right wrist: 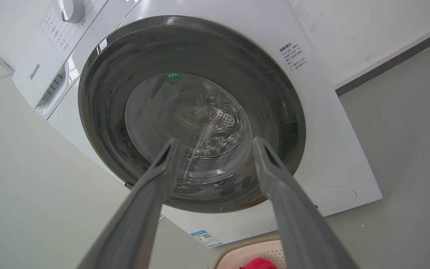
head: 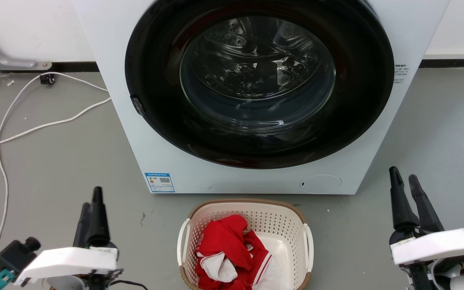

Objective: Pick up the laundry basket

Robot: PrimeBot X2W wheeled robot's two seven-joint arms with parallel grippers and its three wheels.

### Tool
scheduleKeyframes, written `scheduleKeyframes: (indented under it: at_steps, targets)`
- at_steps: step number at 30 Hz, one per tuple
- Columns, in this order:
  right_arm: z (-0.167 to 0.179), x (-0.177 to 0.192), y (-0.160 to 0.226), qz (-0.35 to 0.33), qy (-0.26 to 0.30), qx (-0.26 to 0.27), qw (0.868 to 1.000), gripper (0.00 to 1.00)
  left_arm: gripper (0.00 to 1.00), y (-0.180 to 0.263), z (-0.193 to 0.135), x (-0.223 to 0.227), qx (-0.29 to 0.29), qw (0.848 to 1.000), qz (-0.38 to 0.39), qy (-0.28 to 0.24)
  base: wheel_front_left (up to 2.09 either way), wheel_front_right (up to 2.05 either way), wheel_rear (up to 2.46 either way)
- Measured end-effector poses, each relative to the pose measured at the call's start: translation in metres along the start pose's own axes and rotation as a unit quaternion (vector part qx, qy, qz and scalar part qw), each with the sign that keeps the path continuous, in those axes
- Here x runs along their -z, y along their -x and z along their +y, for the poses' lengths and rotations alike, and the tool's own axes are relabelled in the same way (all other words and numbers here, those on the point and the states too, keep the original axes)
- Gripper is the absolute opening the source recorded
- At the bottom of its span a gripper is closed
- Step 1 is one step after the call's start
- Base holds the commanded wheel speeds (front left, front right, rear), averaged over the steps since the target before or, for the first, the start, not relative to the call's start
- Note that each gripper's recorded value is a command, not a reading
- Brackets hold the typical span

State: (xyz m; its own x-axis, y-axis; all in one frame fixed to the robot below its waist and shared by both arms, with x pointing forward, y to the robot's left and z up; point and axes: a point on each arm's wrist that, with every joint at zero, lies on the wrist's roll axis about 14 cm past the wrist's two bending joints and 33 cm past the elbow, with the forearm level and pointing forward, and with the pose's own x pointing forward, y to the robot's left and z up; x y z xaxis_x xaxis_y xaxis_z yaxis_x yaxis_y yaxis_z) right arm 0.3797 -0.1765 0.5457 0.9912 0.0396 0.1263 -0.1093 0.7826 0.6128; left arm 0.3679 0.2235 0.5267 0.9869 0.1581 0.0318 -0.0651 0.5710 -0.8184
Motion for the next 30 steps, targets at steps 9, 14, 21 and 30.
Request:
scheduleKeyframes:
  at_steps: [9, 14, 21, 30]
  targets:
    - [0.012, 0.016, 0.005, 0.020, 0.091, -0.024, 0.995, 1.00, 1.00, 0.007, -0.028, 0.024, 0.045, 0.990, 0.024, -0.132, 0.00, 0.00, 0.00]
    - [0.010, 0.018, 0.008, 0.022, 0.131, -0.024, 0.991, 1.00, 1.00, 0.012, -0.032, 0.036, 0.056, 0.979, 0.034, -0.193, 0.00, 0.00, 0.00]
    - [0.006, 0.020, 0.011, 0.024, 0.175, -0.023, 0.984, 1.00, 1.00, 0.017, -0.044, 0.052, 0.089, 0.958, 0.052, -0.268, 0.00, 0.00, 0.00]
    - [-0.004, 0.027, 0.016, 0.035, 0.214, -0.015, 0.976, 1.00, 1.00, 0.024, -0.047, 0.069, 0.104, 0.935, 0.063, -0.334, 0.00, 0.00, 0.00]
